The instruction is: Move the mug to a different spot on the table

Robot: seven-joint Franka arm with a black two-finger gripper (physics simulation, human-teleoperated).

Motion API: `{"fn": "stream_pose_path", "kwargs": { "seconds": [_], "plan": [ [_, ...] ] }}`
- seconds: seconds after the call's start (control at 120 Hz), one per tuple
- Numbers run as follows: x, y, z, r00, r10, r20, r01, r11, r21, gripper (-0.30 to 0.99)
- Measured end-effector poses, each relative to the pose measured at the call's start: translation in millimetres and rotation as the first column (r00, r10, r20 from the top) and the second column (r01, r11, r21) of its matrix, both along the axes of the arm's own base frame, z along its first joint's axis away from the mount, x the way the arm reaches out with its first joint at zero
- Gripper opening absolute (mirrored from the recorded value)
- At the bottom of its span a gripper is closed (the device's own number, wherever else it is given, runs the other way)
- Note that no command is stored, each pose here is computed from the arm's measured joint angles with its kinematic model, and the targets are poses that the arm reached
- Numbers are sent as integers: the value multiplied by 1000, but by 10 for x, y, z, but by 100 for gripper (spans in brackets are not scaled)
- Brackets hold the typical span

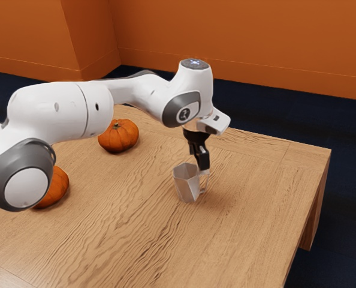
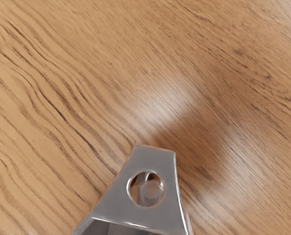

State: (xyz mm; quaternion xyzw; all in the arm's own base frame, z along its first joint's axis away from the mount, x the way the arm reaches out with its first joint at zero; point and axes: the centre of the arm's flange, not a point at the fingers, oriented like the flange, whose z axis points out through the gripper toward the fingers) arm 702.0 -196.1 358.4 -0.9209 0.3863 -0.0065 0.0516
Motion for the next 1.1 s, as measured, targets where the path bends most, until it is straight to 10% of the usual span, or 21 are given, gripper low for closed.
{"fn": "stream_pose_path", "kwargs": {
  "seconds": [1.1],
  "plan": [
    [106,-181,-372,998,32,54,-36,998,60,42]
  ]
}}
